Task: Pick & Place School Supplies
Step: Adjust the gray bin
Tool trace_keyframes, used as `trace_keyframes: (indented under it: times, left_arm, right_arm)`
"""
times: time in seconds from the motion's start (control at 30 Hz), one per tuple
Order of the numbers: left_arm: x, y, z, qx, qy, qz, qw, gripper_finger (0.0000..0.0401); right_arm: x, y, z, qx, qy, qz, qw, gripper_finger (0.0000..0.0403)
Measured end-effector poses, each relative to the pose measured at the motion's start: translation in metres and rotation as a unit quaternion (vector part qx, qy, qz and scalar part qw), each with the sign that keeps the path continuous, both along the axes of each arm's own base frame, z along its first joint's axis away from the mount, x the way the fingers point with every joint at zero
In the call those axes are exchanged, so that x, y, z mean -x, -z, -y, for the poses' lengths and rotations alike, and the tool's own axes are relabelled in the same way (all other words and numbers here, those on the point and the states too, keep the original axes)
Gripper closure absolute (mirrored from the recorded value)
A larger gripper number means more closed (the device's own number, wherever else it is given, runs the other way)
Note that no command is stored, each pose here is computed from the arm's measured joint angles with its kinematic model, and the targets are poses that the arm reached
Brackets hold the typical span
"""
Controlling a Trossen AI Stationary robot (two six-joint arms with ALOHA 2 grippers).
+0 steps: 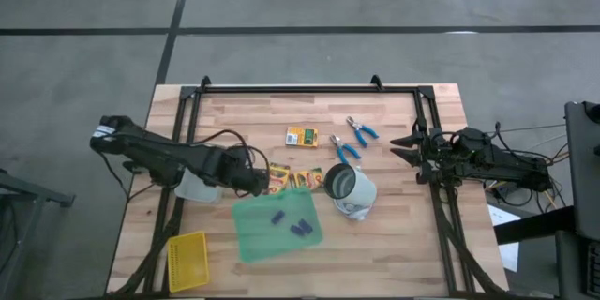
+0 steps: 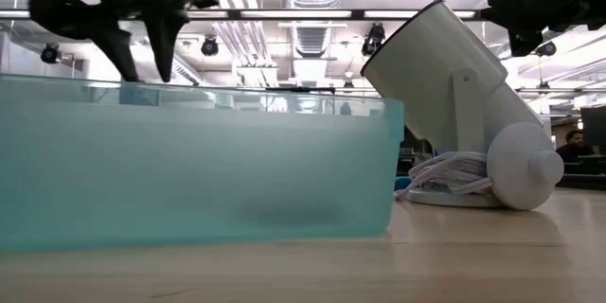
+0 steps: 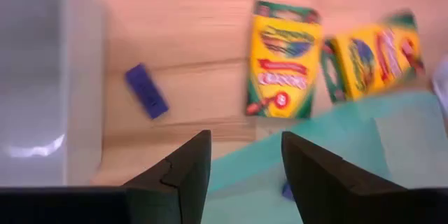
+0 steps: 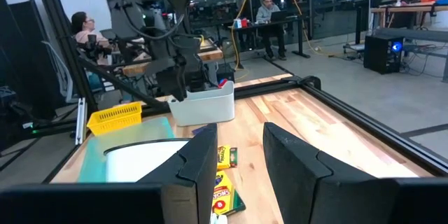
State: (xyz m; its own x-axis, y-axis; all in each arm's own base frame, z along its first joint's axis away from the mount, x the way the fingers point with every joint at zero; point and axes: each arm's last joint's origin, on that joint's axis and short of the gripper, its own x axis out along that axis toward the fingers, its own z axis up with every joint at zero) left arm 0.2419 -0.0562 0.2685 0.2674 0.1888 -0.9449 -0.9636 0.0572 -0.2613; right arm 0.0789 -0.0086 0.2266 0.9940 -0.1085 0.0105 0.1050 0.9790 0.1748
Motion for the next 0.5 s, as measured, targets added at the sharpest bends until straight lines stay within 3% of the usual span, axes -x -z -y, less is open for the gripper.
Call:
trace_keyframes:
  times: [0.2, 0.5]
  left_arm:
    - [0.003, 0.006, -0.007, 0.004, -0.081, -0.01, 0.997, 0.0222]
    - [0.0, 0.018, -0.032, 0.017, -0.144, -0.038, 0.989, 0.0222]
  right_arm:
    - [0.0, 0.0, 0.0, 0.0, 0.0, 0.0, 1.0, 0.0289]
    - [0.0, 0.0, 0.0, 0.0, 0.0, 0.0, 1.0, 0.0289]
